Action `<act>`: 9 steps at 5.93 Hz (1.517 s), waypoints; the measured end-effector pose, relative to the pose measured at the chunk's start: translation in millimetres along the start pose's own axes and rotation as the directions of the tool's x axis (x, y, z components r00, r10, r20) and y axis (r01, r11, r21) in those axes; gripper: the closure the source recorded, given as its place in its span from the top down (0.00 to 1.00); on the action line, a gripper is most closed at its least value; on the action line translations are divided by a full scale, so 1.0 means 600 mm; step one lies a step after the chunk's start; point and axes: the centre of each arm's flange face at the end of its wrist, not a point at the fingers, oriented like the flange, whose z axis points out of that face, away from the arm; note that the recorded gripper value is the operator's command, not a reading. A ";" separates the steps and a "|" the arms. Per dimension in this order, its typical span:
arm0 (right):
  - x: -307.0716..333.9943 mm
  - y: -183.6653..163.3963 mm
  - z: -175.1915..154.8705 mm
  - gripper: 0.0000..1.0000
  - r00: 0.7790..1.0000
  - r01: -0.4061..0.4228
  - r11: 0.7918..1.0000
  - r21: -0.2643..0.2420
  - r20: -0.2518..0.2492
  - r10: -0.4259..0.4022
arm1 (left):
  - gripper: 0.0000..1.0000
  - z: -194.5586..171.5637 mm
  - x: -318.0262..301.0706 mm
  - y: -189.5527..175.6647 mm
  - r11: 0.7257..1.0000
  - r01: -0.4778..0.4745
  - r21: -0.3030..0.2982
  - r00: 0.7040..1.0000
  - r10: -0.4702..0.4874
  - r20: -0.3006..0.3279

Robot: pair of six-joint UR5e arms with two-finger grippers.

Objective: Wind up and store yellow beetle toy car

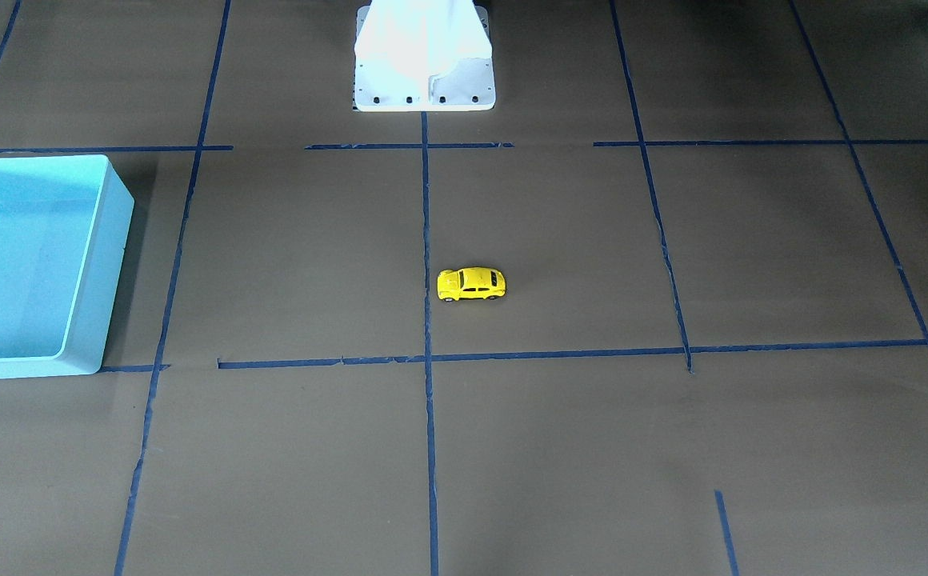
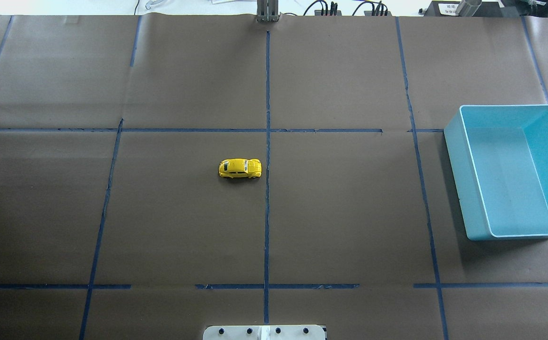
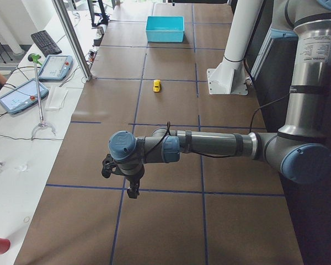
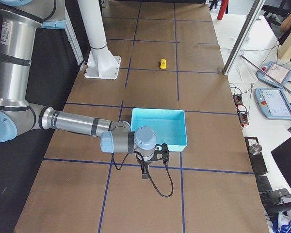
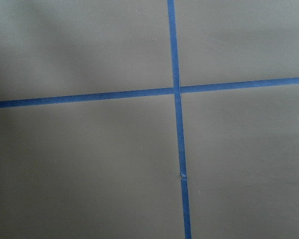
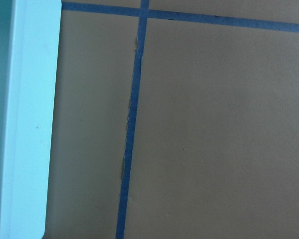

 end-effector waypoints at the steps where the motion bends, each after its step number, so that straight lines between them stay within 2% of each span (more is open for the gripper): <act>1: 0.000 0.000 0.000 1.00 1.000 0.000 1.000 0.000 0.000 0.000 | 1.00 -0.001 0.001 -0.003 1.000 -0.001 0.001 1.000 0.001 0.000; 9: -0.002 -0.001 -0.002 1.00 1.000 0.002 1.000 0.003 0.001 -0.002 | 1.00 0.004 -0.004 -0.005 1.000 0.004 -0.006 1.000 -0.004 0.000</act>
